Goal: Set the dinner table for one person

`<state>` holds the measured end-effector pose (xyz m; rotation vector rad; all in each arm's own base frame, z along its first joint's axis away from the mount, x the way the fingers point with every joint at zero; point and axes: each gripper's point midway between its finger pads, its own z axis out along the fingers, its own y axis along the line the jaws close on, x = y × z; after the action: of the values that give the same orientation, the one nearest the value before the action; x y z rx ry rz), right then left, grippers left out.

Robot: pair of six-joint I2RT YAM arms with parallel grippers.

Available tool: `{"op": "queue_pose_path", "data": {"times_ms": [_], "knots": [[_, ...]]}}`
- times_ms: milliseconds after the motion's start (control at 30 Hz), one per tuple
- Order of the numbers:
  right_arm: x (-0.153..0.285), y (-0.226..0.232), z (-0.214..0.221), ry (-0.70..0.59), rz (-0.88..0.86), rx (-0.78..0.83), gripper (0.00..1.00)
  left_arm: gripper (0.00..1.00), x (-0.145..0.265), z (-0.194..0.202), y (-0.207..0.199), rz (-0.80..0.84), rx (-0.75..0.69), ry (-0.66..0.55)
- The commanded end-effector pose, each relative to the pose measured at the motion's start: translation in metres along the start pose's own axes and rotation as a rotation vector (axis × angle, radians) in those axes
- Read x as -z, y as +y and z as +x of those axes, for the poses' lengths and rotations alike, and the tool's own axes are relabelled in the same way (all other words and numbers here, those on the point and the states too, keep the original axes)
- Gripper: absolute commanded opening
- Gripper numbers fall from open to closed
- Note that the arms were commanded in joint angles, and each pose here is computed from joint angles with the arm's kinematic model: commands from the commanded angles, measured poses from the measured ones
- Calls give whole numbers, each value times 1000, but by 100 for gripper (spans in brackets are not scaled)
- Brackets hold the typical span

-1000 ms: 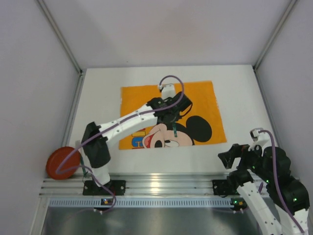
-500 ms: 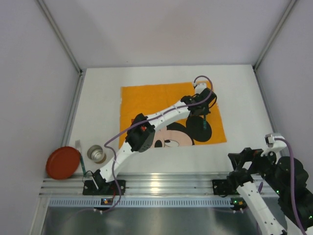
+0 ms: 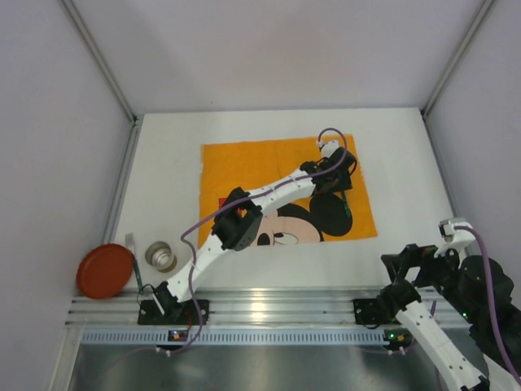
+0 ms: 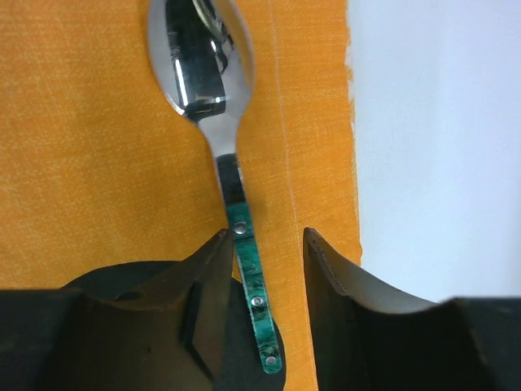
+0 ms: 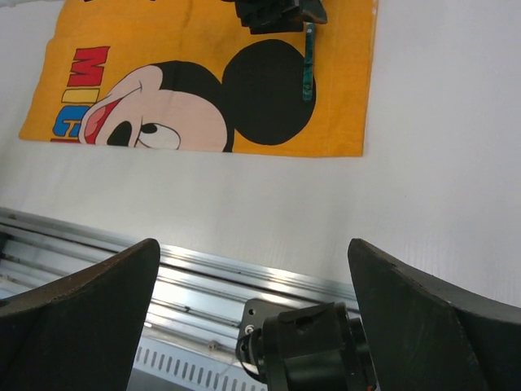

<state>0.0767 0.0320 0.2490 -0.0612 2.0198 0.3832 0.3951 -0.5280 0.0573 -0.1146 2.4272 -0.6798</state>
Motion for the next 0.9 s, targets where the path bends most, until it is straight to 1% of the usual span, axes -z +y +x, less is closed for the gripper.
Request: {"op": "queue_pose_path", "data": {"times_ms": [0,100,133,200,233,300,333,367,400,433,467,500,533,567,600,633,667,700,733,767,800,833,867], "knots": [[-2,-3,-2,21,20,3,100,46,28,-42,-42,123,43,-95],[-4,6,-5,32,-23,17,100,48,49,-55,-38,91,12,-111],[-4,14,-6,39,-67,32,100,50,54,-57,-34,79,2,-111],[-6,23,-17,26,-101,40,100,51,73,-66,-14,19,-9,-117],[-5,33,-21,28,-151,44,100,52,80,-70,-5,-7,-9,-122],[-6,48,-44,-10,-206,55,100,54,107,-78,20,-78,-29,-144],[-11,58,-51,9,-250,80,100,54,118,-81,27,-100,-41,-154],[-10,69,-74,-58,-294,103,100,56,142,-87,34,-116,-61,-173],[-12,76,-85,-79,-318,128,100,57,155,-95,45,-158,-73,-206],[-26,82,-96,-65,-325,165,100,58,184,-104,49,-170,-83,-228],[-34,91,-118,-122,-346,186,100,61,195,-103,66,-221,-87,-231],[-32,102,-141,-167,-377,211,100,63,210,-110,79,-266,-79,-261],[-54,115,-152,-123,-416,243,100,65,242,-118,89,-286,-57,-282],[-59,127,-172,-145,-446,257,100,67,252,-120,113,-337,-37,-285],[-43,140,-208,-219,-478,270,100,70,266,-124,126,-362,-7,-294],[-67,147,-215,-160,-476,270,100,70,293,-119,150,-399,43,-280],[-58,151,-241,-213,-469,270,100,71,306,-127,174,-442,98,-291],[-67,151,-242,-197,-451,238,100,71,321,-125,191,-476,125,-291],[-83,137,-244,-198,-349,166,100,71,351,-129,203,-481,183,-343],[-98,123,-248,-233,-255,57,100,71,365,-114,238,-586,201,-313],[-143,90,-194,-99,-81,-72,100,71,378,-107,252,-623,222,-314],[-157,74,-165,-29,-9,-171,100,71,399,-104,264,-634,301,-352],[-173,80,-144,35,-66,-145,100,70,408,-91,290,-715,330,-335]]}}
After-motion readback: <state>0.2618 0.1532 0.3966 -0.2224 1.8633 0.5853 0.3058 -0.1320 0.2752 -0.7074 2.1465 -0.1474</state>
